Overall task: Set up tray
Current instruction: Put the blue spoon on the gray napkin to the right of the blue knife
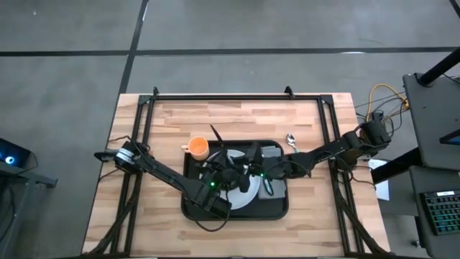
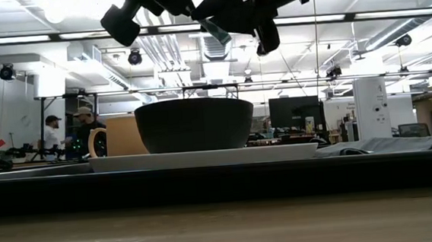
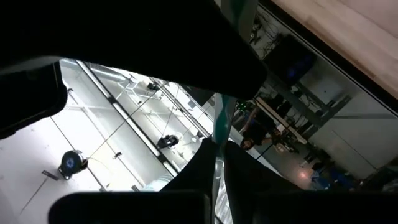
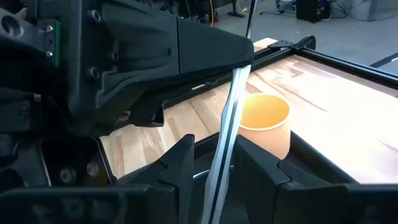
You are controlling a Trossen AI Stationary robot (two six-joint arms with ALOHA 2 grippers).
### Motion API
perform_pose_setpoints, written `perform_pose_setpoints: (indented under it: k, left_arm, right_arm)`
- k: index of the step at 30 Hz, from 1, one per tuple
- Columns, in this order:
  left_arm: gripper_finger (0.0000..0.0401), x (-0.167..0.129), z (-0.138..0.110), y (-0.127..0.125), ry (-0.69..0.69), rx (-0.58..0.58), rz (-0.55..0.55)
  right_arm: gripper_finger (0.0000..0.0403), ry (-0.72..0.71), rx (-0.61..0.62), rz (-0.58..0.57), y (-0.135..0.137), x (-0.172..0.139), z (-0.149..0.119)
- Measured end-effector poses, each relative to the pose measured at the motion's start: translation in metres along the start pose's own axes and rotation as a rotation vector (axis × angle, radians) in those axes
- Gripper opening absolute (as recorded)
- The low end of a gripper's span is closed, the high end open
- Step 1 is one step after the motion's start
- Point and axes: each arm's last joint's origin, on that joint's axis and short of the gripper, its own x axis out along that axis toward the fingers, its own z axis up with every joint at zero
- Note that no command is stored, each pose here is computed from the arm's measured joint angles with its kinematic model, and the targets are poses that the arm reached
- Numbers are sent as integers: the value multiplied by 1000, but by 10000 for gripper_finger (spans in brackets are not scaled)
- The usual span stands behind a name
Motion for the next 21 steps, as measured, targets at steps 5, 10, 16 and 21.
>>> perform_pose_setpoints:
  k: [5, 10, 16, 21]
  left_arm:
    - [0, -3, 3, -1, -8, 4, 2]
    - [0, -9, 3, -1, -24, 5, 10]
    - [0, -10, 3, -1, -24, 13, 11]
    - [2, -10, 3, -1, -31, 21, 4]
  right_arm:
    - [89, 0, -9, -5, -1, 0, 1]
    - [67, 5, -17, -5, -1, 0, 0]
    - [20, 11, -23, -7, -2, 1, 0]
    - [15, 17, -22, 4, -2, 0, -1]
